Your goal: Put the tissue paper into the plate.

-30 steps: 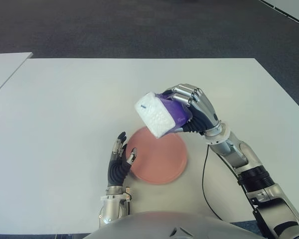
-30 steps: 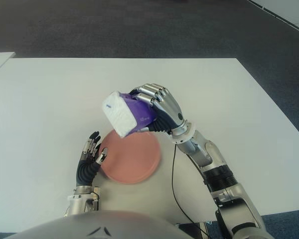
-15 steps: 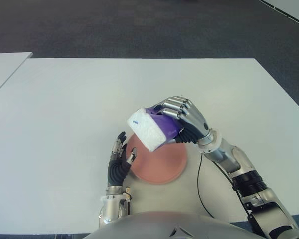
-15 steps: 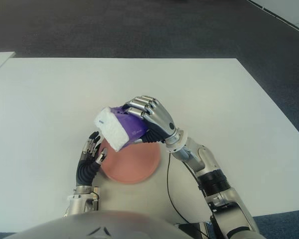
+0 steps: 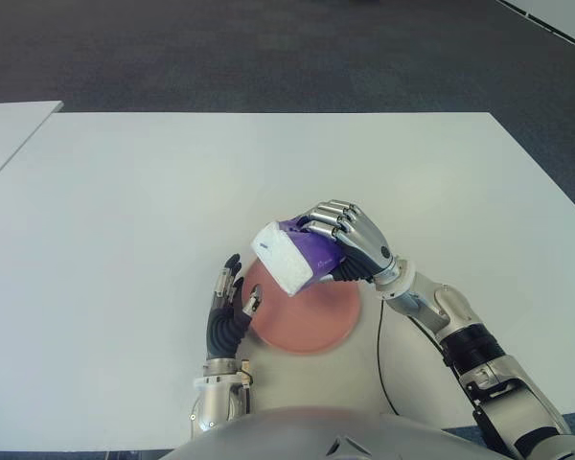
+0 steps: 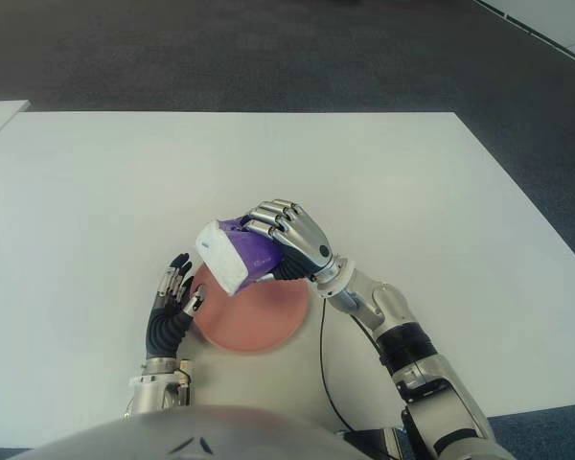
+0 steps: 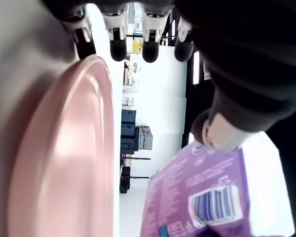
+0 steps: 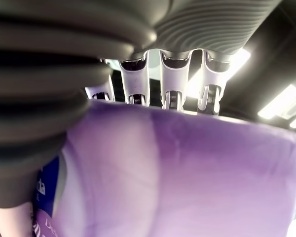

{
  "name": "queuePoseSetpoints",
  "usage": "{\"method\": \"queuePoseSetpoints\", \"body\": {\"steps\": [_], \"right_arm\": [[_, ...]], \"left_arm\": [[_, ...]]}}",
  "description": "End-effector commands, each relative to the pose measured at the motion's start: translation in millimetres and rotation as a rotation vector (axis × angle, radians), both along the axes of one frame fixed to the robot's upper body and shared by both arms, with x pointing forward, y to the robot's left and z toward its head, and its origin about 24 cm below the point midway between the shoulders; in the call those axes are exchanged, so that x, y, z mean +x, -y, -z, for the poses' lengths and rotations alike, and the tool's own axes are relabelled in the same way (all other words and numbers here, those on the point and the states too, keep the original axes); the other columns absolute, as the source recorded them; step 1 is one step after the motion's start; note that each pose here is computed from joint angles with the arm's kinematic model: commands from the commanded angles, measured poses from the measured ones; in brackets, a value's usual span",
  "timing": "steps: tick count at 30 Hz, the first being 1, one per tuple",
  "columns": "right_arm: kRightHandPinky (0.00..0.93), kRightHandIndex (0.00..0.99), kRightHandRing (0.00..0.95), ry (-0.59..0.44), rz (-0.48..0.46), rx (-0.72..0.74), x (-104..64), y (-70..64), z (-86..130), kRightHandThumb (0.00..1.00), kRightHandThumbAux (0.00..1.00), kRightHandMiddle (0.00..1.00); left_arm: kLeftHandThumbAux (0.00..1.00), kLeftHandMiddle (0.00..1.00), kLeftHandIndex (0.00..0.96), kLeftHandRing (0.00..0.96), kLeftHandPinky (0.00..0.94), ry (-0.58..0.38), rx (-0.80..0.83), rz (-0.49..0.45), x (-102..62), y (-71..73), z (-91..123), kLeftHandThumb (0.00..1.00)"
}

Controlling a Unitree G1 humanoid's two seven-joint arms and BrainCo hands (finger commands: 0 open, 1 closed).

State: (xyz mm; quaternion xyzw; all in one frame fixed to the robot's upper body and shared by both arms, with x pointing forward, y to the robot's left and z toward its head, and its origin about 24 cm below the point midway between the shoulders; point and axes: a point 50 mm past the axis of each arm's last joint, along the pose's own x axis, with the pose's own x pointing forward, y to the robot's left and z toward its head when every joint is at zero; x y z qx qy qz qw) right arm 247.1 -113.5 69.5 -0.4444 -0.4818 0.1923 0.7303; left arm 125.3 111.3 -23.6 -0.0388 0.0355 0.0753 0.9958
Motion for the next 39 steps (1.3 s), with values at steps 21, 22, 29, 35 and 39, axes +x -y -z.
{"method": "queuePoseSetpoints", "body": {"steps": [21, 22, 29, 35, 39], "right_arm": [[0.525, 0.345, 0.513, -0.086, -0.023, -0.038, -1.2, -5.0, 10.8, 0.480, 0.592, 0.532], [0.474, 0.326, 0.458, -0.092, -0.023, -0.050, -2.2, -3.8, 10.4, 0.436, 0.566, 0.478], [0.040, 0.022, 0.033, -0.090, -0.019, -0.129, -5.4, 1.1, 9.7, 0.282, 0.341, 0.033], [0.004, 0.002, 0.003, -0.089, -0.015, -0.156, -5.0, 1.6, 8.4, 0.278, 0.290, 0.003], [0.000, 0.000, 0.000, -0.086, -0.010, -0.156, -4.2, 1.7, 8.1, 0.280, 0.273, 0.000]], "left_arm": [[0.688, 0.052, 0.068, 0.051, 0.076, -0.132, -0.042, -0.033, -4.4, 6.2, 18.0, 0.108], [0.687, 0.052, 0.068, 0.051, 0.075, -0.132, -0.041, -0.031, -4.4, 6.2, 18.0, 0.107], [0.696, 0.039, 0.058, 0.034, 0.055, -0.141, -0.039, -0.033, -2.9, 6.5, 19.0, 0.098], [0.714, 0.035, 0.054, 0.031, 0.058, -0.139, -0.038, -0.044, -0.3, 6.8, 18.6, 0.109], [0.704, 0.036, 0.055, 0.031, 0.056, -0.140, -0.038, -0.054, 1.2, 6.7, 19.0, 0.117]]}}
